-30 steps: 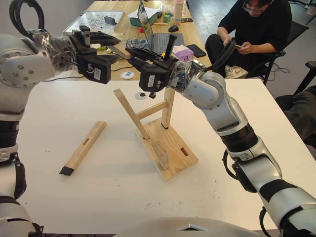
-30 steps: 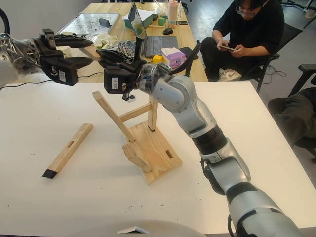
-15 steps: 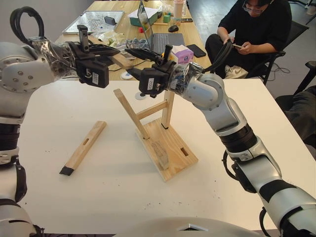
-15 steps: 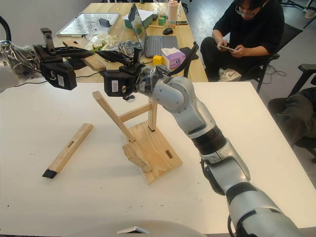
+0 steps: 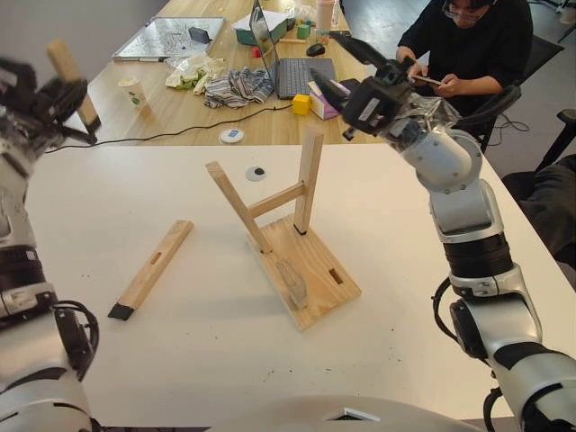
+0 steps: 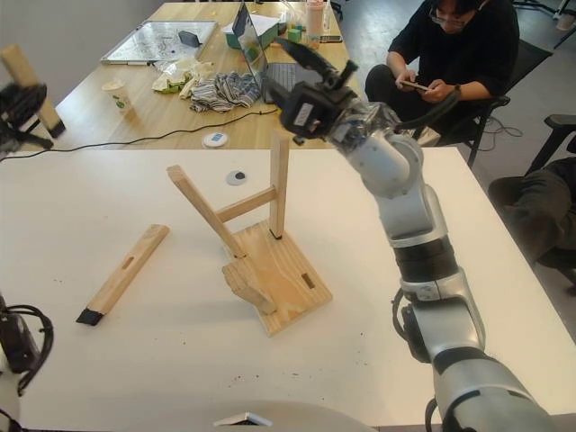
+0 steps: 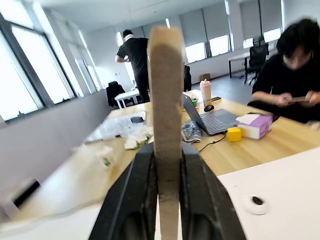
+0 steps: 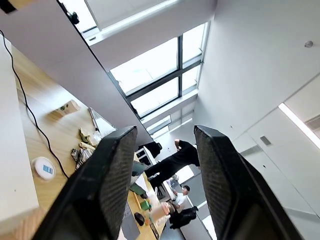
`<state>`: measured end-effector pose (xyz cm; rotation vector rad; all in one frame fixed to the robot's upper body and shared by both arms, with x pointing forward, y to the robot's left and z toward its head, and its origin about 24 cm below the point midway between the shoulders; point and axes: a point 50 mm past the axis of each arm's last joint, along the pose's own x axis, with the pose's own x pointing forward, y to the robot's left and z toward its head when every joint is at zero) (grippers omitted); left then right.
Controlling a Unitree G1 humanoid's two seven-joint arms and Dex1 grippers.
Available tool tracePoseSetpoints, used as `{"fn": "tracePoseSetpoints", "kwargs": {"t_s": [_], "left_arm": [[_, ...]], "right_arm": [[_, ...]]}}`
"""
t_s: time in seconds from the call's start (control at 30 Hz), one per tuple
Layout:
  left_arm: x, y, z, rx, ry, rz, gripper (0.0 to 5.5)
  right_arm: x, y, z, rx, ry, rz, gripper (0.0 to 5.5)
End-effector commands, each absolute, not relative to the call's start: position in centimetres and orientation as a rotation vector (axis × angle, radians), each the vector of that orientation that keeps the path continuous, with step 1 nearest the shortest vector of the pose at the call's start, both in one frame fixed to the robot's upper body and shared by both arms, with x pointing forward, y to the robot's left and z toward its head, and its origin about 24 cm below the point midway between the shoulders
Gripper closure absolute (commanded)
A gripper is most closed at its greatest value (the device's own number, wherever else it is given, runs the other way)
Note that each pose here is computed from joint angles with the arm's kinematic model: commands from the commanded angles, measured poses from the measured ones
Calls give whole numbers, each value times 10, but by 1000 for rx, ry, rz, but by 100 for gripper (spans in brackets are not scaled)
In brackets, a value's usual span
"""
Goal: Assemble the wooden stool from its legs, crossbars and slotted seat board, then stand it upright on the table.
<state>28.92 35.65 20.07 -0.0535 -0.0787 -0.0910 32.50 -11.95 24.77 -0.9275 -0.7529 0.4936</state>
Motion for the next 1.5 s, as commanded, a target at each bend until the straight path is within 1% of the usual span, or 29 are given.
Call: {"fn": "tracePoseSetpoints", "kwargs": {"t_s": [0.03, 0.13, 0.27, 0.4, 0.53, 0.83, 0.9, 1.03, 1.17, 1.3, 1.5], "left_arm": [[260, 353, 151, -235, -32, -105, 512], [244, 349, 129, -235, -48, -175, 512], [229, 351, 101, -202, 4, -219, 512], [222, 352, 79, -166, 21, -257, 512], [235, 352, 74, -154, 7, -314, 512], [239, 357, 54, -75, 88, -383, 512], [236, 360, 53, -73, 78, -370, 512], [240, 364, 61, -68, 33, -351, 512], [239, 362, 54, -61, 60, -356, 512], [235, 364, 49, -61, 69, -333, 512], [230, 368, 42, -67, 97, -308, 512]], "right_arm": [[331, -132, 233, -942, -682, 504, 340], [333, -129, 227, -945, -665, 530, 340], [336, -128, 222, -942, -653, 541, 340], [338, -130, 217, -947, -633, 548, 340], [337, -130, 207, -975, -613, 607, 340], [340, -131, 205, -987, -605, 624, 340], [341, -131, 204, -988, -603, 630, 340], [341, -130, 200, -999, -595, 646, 340], [341, -129, 199, -1006, -591, 653, 340], [341, -121, 198, -1000, -600, 685, 340], [341, -122, 197, -999, -591, 687, 340]]}}
